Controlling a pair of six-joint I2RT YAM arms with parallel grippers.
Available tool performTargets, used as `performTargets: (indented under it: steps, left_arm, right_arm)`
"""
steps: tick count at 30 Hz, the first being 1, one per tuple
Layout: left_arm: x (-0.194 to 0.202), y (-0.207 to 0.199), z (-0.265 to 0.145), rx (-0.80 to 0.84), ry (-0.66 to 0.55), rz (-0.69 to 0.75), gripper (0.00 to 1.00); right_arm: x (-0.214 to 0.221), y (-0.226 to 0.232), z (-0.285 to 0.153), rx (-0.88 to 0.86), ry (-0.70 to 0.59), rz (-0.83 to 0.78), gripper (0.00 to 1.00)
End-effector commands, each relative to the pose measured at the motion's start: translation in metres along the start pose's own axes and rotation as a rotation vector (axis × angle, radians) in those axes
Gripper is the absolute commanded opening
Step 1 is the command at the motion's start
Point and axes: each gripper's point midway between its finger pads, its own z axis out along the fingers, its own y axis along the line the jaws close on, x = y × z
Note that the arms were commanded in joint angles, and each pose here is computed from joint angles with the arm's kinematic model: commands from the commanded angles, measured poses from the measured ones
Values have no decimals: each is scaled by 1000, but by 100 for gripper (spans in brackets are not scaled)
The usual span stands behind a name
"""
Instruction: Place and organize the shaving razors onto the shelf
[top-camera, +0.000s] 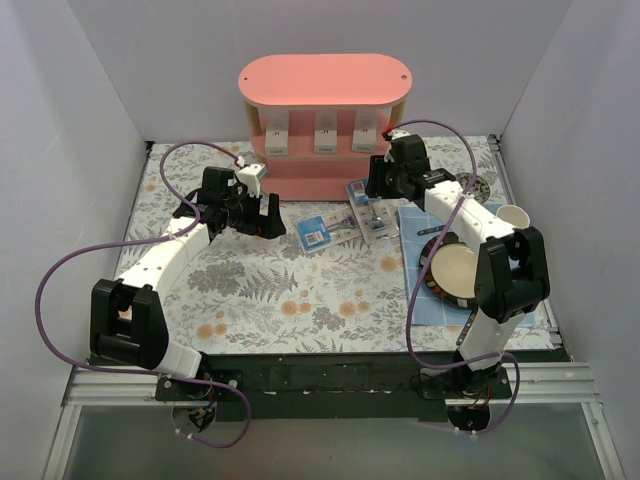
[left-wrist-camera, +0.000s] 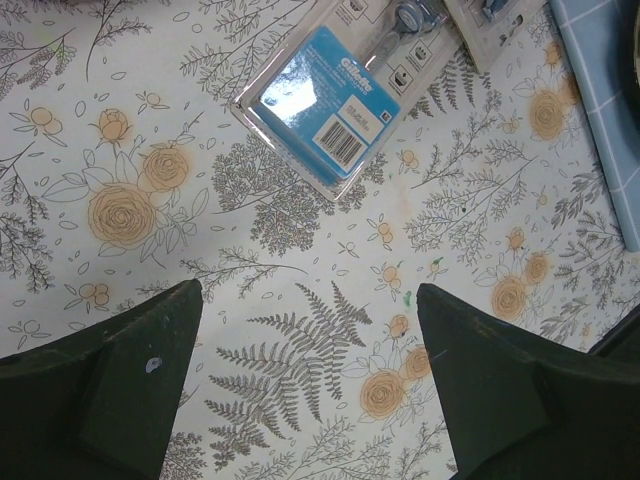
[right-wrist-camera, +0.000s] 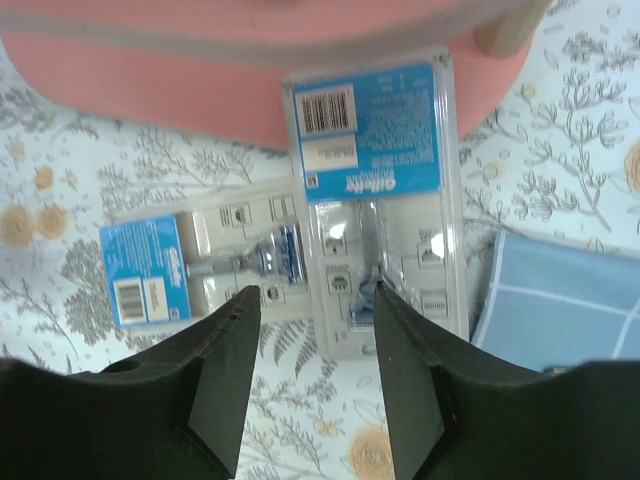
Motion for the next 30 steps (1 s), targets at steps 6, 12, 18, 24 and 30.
performTargets:
  steps: [6,12,18,24,30]
  left_arm:
    - [-39,-10,-14,30,-108,75,86]
    - [-37,-11,-16,33,-107,78,86]
    - [-40,-13,-20,32,-120,84,87]
    - [-39,-12,-23,16,-125,93,87]
    - [-35,-11,-26,5,-125,97,87]
  right_arm:
    - [-13,7,-40,-54,-74,-125,54]
    - [-81,31,-87,-132,-382,-137,99]
    - [-114,41,-93,-135,-424,-83,99]
    - [-135,41,-77,-83,-454,-65,99]
    - [-146,43,-64,-46,-469,-57,99]
